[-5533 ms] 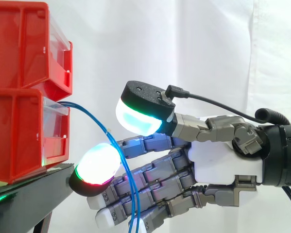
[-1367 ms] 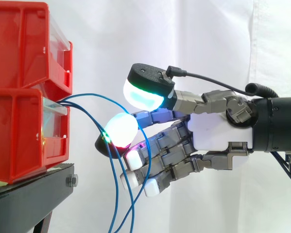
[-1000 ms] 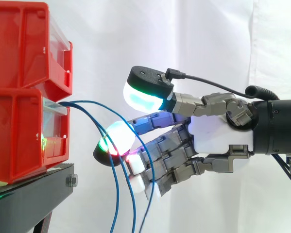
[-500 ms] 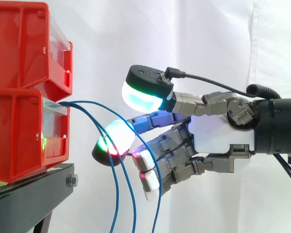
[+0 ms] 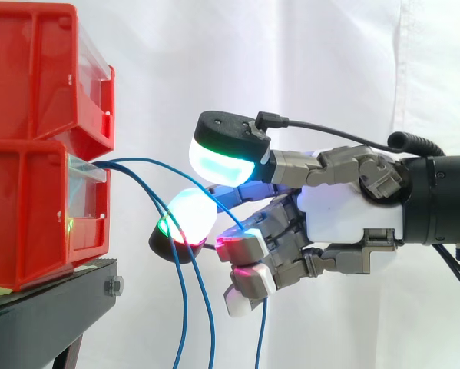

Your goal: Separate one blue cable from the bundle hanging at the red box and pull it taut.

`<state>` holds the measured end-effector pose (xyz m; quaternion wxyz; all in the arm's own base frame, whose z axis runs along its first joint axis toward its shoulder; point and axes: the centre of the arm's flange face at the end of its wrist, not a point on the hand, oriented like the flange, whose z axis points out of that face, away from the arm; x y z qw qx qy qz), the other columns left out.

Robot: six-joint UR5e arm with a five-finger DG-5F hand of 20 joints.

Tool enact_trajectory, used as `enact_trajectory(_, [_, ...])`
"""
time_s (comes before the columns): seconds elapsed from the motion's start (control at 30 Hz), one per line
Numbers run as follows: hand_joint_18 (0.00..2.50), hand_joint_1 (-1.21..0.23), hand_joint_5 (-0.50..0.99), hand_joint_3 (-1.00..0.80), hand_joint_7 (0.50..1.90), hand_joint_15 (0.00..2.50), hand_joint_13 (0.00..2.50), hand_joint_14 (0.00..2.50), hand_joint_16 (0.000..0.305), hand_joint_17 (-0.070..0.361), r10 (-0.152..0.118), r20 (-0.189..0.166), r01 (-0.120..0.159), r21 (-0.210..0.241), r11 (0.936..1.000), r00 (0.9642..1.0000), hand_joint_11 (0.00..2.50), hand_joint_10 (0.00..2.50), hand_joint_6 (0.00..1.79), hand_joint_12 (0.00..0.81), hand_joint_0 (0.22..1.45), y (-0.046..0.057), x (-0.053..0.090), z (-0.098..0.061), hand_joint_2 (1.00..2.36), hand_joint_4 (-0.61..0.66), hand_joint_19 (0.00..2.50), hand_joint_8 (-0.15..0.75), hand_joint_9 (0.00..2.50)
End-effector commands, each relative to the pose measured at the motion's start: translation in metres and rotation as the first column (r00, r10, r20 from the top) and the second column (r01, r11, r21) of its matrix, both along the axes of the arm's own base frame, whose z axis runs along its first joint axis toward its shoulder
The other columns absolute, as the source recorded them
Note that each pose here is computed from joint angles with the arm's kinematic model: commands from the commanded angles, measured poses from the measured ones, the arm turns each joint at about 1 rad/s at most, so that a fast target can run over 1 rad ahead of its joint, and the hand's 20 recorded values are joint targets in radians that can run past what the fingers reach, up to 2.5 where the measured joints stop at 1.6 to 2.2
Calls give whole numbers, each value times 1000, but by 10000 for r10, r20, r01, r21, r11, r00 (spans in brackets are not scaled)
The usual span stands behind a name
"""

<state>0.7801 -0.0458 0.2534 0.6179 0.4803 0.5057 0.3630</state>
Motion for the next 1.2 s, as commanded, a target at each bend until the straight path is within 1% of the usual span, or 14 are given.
enact_trajectory(0.0, [750,-607,-229,-360,898,1098,1183,27,47,105,13,-4,-13,-4,10000,10000,1492,7,851,322,648,0,0,-1,1014,92,678,247,1152])
enact_trajectory(0.13, [750,-615,-232,-295,880,1114,1185,26,47,106,13,-4,-13,-4,10000,10000,1518,6,879,317,644,0,0,1,1020,81,679,250,1155])
enact_trajectory(0.3, [752,-623,-233,-220,899,1109,1186,28,47,105,29,-34,-29,-9,10000,10000,1551,4,894,322,635,1,0,1,1025,62,678,252,1159])
enact_trajectory(0.4, [751,-629,-234,-203,907,1112,1183,28,47,106,121,-76,-121,-3,9999,9999,1561,3,899,322,638,2,-1,1,1026,48,687,250,1158])
enact_trajectory(0.5, [747,-635,-234,-249,875,1108,1171,26,47,106,259,-90,-259,-8,9997,9996,1573,3,898,319,649,4,-1,1,1021,73,687,237,1147])
enact_trajectory(0.57, [743,-661,-234,-391,886,1099,1162,27,47,105,320,-105,-321,-11,9995,9994,1576,3,888,322,638,4,-1,1,1011,87,687,243,1142])
enact_trajectory(0.63, [737,-636,-234,-500,884,1086,1155,27,47,106,397,-105,-397,-13,9992,9992,1569,2,885,322,612,5,-1,2,1000,96,685,245,1144])
enact_trajectory(0.77, [740,-595,-233,-500,875,1082,1157,26,48,108,397,-105,-397,-13,9992,9992,1576,2,879,328,577,4,-3,9,1000,109,692,247,1143])
enact_trajectory(0.87, [745,-564,-233,-500,866,1085,1157,26,48,109,381,-203,-382,-54,9993,9991,1569,2,876,328,559,3,-5,12,1000,117,690,253,1146])
enact_trajectory(0.9, [745,-553,-233,-500,867,1085,1156,27,48,109,411,-268,-413,-77,9991,9988,1567,2,875,333,559,4,-6,13,1000,118,690,254,1147])
enact_trajectory(0.93, [743,-537,-232,-500,866,1085,1157,27,48,108,394,-290,-398,-108,9992,9988,1556,3,874,329,566,4,-7,17,1000,113,691,252,1149])
enact_trajectory(1.03, [738,-490,-229,-500,884,1085,1158,27,47,106,377,-403,-384,-152,9991,9985,1561,3,875,327,599,2,-8,16,1000,103,697,248,1159])
enact_trajectory(1.13, [742,-473,-228,-472,890,1080,1161,26,47,106,393,-419,-399,-154,9991,9984,1575,3,878,326,615,4,-9,17,1003,104,698,245,1168])
enact_trajectory(1.17, [742,-474,-228,-467,890,1085,1163,27,47,106,378,-430,-384,-141,9992,9984,1562,3,879,326,617,2,-9,17,1003,106,698,244,1171])
